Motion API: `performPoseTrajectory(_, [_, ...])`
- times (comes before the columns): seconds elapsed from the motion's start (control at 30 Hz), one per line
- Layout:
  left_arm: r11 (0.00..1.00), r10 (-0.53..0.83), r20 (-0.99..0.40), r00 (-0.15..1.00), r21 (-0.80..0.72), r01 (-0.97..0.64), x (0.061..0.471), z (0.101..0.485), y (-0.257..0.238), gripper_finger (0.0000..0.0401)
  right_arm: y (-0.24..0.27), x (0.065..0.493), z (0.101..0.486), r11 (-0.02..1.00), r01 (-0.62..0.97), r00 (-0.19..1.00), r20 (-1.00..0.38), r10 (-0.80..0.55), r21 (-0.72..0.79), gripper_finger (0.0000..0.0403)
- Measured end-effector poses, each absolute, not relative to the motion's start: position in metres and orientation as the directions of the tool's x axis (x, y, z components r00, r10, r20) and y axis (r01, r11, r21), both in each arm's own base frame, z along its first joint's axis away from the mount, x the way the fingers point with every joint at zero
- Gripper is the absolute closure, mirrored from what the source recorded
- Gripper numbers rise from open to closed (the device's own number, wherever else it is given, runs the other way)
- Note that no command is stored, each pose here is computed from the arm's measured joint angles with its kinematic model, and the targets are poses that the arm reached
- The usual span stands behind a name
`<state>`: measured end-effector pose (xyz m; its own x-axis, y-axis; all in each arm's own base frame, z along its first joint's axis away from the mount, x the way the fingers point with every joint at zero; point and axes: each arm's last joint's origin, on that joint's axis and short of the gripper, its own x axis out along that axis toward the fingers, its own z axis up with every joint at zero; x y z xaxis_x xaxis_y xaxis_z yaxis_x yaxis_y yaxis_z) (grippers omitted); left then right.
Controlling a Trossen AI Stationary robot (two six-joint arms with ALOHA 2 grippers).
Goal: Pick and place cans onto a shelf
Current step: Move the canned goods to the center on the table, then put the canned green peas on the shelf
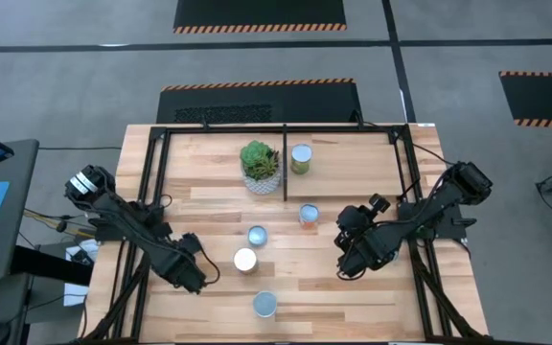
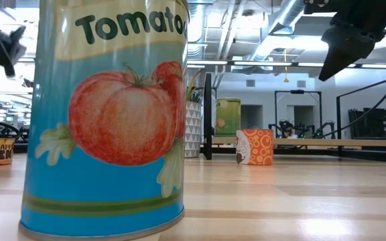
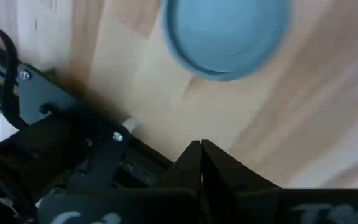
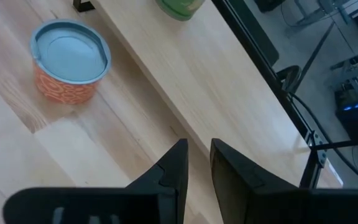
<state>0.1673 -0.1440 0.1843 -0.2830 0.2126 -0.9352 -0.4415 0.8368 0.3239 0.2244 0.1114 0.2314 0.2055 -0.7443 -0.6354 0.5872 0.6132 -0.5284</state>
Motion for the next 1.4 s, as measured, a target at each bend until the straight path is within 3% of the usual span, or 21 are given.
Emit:
performPoseTrajectory(0.27, [0.821, 0.193, -0.936, -0.294, 0.318, -0.475, 0.164, 0.153, -0.125, 0.0401, 0.112, 0.224, 0.231, 0.616, 0.579, 0.206, -0.636, -0.744, -0.534, 0.0310])
performPoseTrajectory(0.53, [0.890, 0.226, -0.970, 0.090, 0.167, -0.424, 0.216, 0.158, -0.111, 0.0401, 0.111, 0.224, 0.232, 0.616, 0.571, 0.202, -0.634, -0.746, -0.543, 0.0310])
performPoseTrajectory(0.8, [0.924, 0.202, -0.976, 0.083, 0.162, -0.346, 0.223, 0.172, -0.114, 0.0401, 0.114, 0.222, 0.231, 0.625, 0.562, 0.211, -0.637, -0.742, -0.542, 0.0310])
performPoseTrajectory(1.03, [0.963, 0.165, -0.938, 0.305, 0.087, -0.253, 0.248, 0.175, -0.112, 0.0401, 0.116, 0.221, 0.231, 0.629, 0.557, 0.216, -0.637, -0.740, -0.542, 0.0310])
performPoseTrajectory(1.4, [0.990, 0.080, -0.828, 0.556, 0.001, -0.140, 0.292, 0.187, -0.079, 0.0401, 0.116, 0.221, 0.231, 0.629, 0.557, 0.215, -0.638, -0.740, -0.542, 0.0310])
